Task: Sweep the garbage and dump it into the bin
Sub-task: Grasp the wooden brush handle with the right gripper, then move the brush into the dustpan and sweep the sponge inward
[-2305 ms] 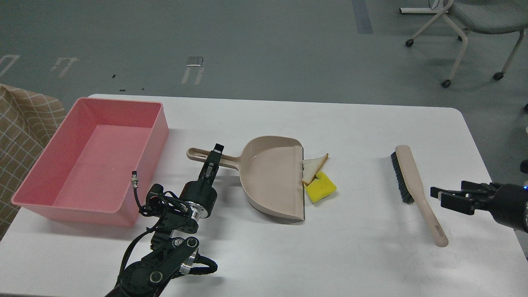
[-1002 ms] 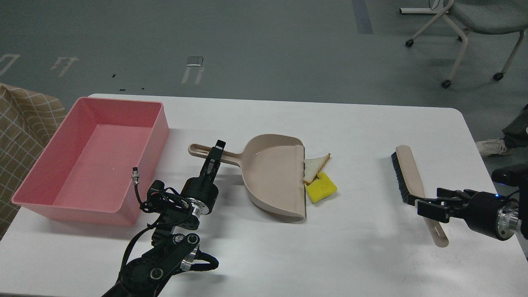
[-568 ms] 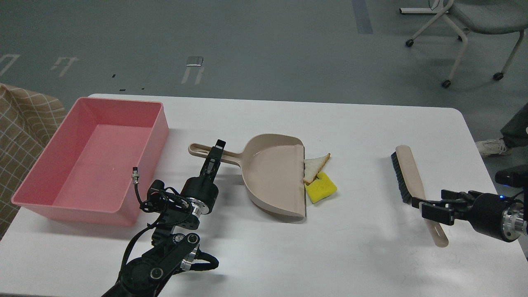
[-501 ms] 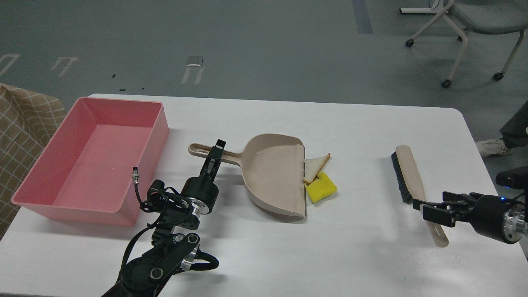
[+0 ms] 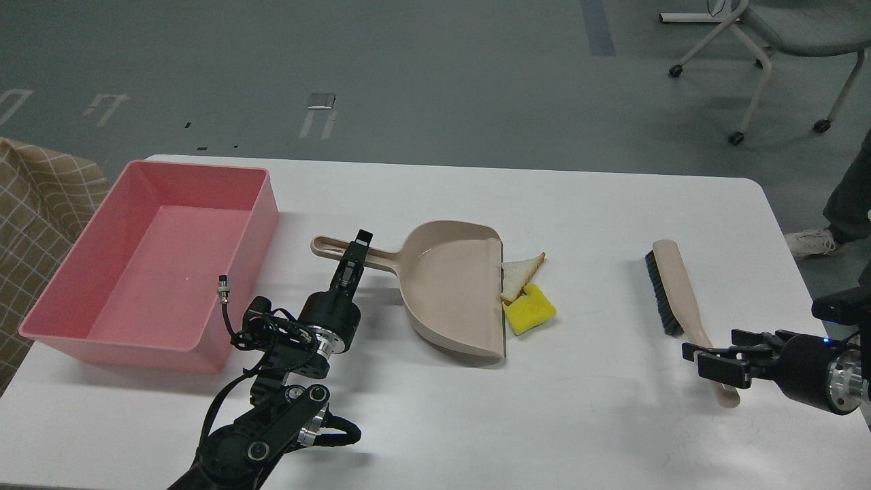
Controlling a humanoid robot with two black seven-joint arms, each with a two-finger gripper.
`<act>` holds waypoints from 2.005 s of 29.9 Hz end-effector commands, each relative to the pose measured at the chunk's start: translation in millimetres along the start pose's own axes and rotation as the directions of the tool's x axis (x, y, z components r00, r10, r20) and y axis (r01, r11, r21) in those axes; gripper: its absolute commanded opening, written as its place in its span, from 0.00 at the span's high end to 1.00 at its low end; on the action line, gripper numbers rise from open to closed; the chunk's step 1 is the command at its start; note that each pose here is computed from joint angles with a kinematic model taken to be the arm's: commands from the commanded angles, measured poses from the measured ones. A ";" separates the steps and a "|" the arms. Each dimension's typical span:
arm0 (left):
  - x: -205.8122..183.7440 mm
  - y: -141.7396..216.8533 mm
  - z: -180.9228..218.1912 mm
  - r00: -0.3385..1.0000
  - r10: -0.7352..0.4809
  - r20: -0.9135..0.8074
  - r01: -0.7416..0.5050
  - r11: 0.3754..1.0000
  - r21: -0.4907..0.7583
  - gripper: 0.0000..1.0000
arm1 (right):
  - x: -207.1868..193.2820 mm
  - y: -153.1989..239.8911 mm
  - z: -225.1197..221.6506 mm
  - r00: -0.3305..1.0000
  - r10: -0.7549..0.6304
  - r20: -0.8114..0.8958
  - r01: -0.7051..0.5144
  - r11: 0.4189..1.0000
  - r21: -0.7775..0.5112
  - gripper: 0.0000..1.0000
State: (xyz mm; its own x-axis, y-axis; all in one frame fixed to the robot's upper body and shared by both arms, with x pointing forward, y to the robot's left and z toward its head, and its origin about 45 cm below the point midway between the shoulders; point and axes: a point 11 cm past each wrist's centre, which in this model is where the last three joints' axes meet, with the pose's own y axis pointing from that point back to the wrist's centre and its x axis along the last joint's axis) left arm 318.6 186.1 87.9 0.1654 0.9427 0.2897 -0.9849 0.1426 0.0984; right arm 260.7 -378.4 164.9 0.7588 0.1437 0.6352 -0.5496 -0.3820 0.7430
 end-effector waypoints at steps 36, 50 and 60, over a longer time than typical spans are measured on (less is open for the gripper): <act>-0.6 3.3 -2.0 1.000 0.001 -0.001 -0.001 1.000 0.004 0.79 | -4.0 -10.5 -2.2 1.000 -0.011 -0.007 0.011 0.998 -0.056 0.58; -0.8 3.5 -1.4 1.000 0.001 0.000 -0.001 1.000 0.004 0.78 | 0.2 -9.4 -14.5 1.000 0.001 -0.023 -0.002 1.000 -0.023 0.88; -1.1 3.2 -1.0 1.000 0.001 -0.001 0.000 1.000 0.003 0.78 | 4.4 -10.0 -13.2 1.000 0.019 -0.010 -0.019 0.999 -0.027 0.95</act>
State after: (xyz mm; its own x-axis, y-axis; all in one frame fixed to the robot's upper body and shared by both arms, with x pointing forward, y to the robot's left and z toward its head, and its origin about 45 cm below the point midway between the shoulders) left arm 315.4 185.8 87.2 0.1651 0.9426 0.2901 -0.9848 0.1415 0.1006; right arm 263.3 -361.6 163.1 0.7447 0.1536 0.6495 -0.5701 -0.3596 0.7387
